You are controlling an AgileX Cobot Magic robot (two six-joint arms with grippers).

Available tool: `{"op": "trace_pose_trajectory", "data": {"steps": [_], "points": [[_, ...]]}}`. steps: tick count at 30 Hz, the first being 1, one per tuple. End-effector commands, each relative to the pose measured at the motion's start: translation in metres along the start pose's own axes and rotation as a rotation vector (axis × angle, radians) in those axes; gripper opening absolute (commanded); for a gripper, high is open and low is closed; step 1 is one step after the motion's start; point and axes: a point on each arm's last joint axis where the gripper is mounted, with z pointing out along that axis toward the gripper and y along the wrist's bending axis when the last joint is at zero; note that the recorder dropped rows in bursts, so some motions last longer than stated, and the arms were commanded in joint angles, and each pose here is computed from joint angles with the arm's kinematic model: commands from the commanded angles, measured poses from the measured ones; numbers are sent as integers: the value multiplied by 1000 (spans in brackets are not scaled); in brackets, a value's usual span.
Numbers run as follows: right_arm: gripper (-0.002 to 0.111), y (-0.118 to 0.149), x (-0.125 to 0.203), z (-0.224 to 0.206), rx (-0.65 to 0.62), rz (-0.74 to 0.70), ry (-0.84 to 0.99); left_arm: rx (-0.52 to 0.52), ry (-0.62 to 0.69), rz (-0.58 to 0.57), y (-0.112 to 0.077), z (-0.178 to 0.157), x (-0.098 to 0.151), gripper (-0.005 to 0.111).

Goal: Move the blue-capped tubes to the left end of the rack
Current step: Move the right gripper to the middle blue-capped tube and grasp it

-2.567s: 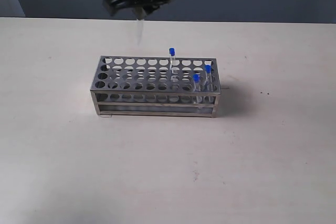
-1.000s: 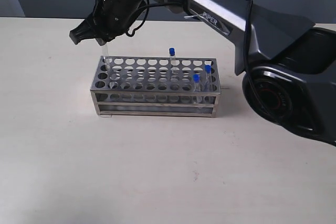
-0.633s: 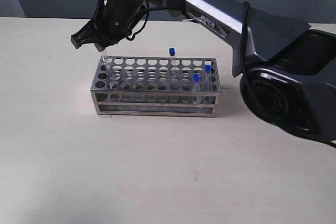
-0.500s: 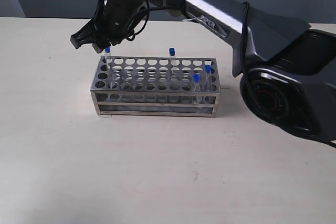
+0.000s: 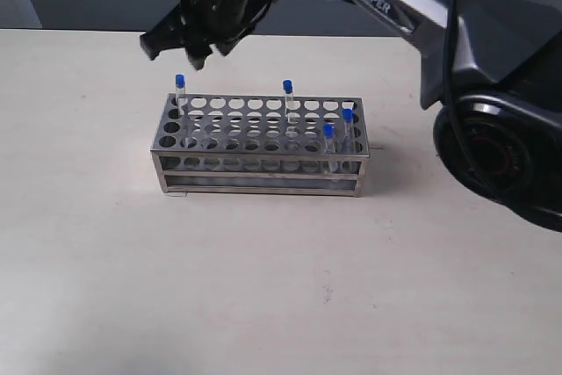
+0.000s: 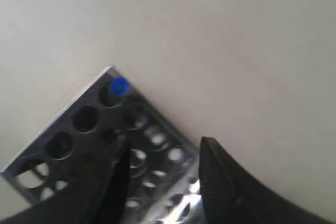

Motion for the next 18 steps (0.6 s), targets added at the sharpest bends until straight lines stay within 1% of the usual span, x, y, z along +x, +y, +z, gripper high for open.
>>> {"op": "trace_pose_trajectory", "data": {"steps": [1, 4, 11, 18], "points": [[42, -21, 0, -17, 175, 21, -15, 3, -12, 1, 0, 0, -2, 0], [42, -28, 5, -7, 174, 33, 21, 3, -12, 1, 0, 0, -2, 0], [42, -44, 27, 30, 194, 43, 146, 3, -12, 1, 0, 0, -2, 0], [42, -57, 42, 50, 188, 73, 224, 3, -12, 1, 0, 0, -2, 0]]}}
